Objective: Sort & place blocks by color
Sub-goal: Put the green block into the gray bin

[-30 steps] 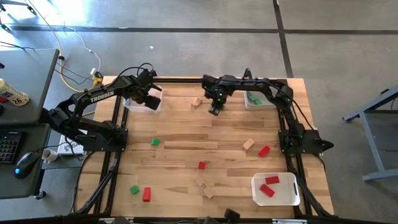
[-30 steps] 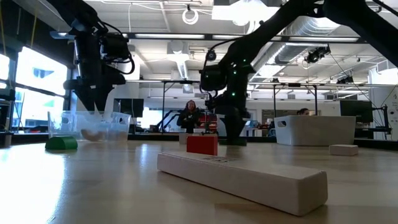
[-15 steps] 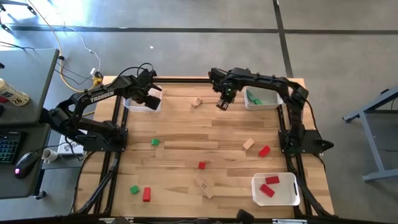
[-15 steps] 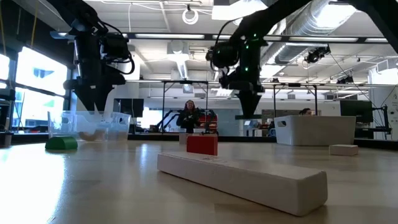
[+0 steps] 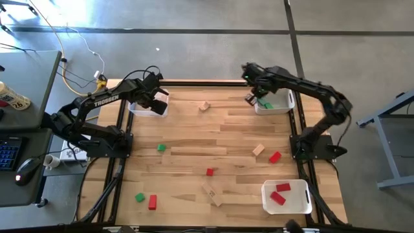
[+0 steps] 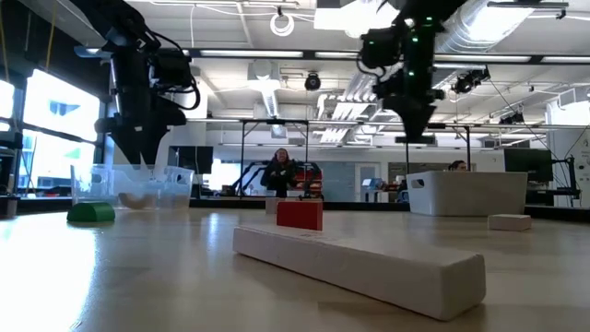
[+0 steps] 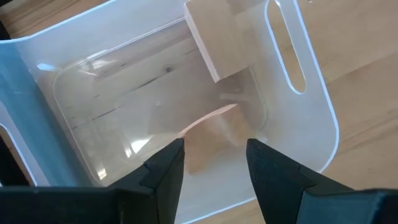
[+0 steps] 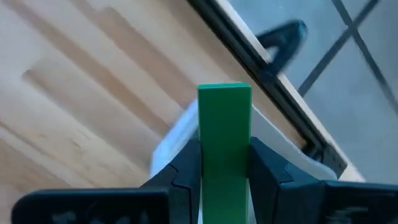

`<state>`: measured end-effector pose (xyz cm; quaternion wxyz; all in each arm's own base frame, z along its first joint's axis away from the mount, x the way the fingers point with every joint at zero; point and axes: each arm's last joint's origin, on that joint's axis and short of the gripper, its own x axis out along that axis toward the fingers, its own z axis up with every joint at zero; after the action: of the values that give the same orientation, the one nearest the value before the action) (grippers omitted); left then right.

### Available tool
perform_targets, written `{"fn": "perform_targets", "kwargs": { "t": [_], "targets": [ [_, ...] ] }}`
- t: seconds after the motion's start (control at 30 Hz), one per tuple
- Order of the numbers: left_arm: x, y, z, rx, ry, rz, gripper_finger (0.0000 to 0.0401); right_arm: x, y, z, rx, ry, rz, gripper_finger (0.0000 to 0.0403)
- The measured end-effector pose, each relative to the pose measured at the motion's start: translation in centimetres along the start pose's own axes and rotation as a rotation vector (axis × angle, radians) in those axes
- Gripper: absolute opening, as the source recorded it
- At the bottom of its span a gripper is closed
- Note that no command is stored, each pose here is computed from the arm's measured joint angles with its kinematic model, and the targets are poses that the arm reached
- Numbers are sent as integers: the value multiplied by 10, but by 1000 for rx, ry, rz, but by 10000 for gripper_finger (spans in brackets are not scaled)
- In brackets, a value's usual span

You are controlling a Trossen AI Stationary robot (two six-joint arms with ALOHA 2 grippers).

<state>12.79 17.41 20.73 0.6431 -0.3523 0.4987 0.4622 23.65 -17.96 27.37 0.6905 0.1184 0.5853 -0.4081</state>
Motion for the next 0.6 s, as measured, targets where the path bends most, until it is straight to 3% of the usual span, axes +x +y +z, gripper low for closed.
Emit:
{"fn": "perform_targets", "kwargs": {
  "t": [0.3, 0.6],
  "targets": [
    [0, 0, 0, 0, -1, 1, 161, 14, -37, -56, 305, -142, 37, 71],
    [0, 0, 0, -9, -2, 3, 161, 49, -42, -80, 456, -177, 75, 71]
  ]
}}
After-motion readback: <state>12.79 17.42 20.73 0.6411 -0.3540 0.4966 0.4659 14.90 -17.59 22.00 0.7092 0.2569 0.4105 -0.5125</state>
